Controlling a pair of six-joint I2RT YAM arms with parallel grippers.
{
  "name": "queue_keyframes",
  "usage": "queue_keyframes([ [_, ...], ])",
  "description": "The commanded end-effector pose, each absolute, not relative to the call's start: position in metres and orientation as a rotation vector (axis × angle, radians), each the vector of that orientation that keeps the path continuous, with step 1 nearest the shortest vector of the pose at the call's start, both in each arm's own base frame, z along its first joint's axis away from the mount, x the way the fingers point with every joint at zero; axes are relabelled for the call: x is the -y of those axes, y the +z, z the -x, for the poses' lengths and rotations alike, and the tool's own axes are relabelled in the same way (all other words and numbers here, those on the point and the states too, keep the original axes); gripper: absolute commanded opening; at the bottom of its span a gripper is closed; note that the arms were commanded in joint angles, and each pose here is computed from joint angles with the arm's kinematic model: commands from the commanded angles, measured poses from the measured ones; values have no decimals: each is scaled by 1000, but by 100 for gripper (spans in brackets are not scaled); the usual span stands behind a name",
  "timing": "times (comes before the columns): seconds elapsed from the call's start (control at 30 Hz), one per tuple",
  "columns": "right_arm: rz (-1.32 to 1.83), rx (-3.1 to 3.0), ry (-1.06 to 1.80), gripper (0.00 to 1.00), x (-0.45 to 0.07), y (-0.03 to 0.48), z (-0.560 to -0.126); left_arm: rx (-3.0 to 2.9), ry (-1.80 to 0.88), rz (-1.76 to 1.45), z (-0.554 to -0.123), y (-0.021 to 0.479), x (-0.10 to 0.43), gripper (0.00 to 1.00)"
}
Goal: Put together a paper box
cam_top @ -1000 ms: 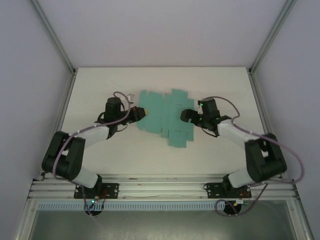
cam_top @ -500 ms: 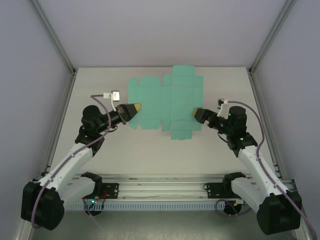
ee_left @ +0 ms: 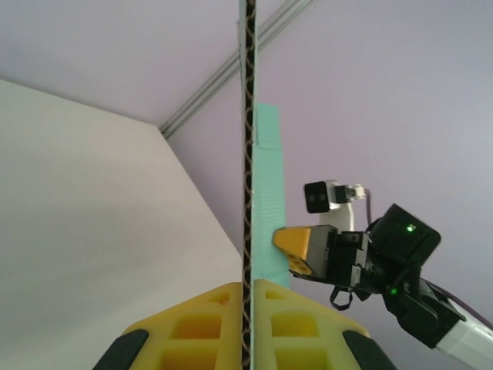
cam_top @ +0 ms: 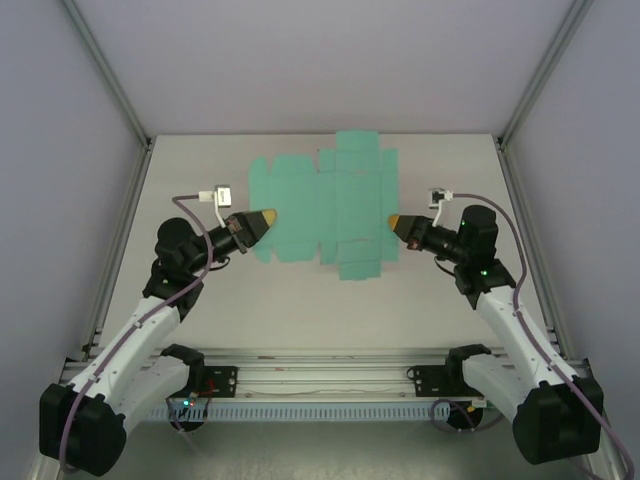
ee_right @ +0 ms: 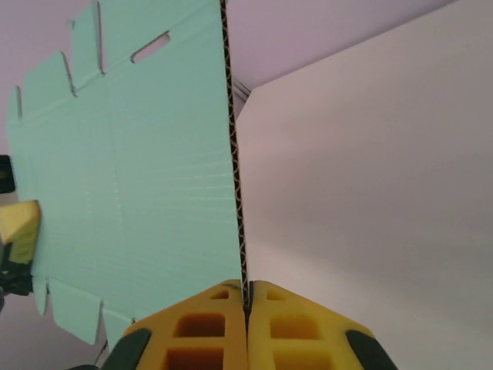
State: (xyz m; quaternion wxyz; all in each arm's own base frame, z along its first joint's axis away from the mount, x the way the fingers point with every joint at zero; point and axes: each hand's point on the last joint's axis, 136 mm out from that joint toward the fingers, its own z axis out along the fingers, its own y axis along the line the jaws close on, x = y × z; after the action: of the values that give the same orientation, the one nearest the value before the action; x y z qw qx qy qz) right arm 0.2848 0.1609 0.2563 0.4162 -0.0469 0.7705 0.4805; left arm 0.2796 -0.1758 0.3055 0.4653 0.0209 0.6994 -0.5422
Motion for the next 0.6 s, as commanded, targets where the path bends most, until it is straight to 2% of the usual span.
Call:
queue_keyframes([
  [0.0,237,-1880,1207,0,-167,267,-278,-1815,-1207,45,-289,277,163,40],
  [0.03,244,-1898,1188,0,-166,261,-279,-1865,-1133,107,-294,263,154,77],
  [0.07,260,-1928,1161,0,-166,251,-279,-1926,-1036,174,-298,245,143,99],
  [0.17,332,-2035,1050,0,-164,218,-279,-2085,-719,378,-300,194,100,100],
  [0.3,518,-2188,784,0,-164,165,-278,-2203,-455,483,-287,160,65,100],
  [0.4,598,-2261,490,0,-156,140,-293,-2230,-423,485,-285,153,62,100],
  [0.57,777,-2197,215,0,-160,137,-328,-2214,-608,404,-300,165,92,100],
])
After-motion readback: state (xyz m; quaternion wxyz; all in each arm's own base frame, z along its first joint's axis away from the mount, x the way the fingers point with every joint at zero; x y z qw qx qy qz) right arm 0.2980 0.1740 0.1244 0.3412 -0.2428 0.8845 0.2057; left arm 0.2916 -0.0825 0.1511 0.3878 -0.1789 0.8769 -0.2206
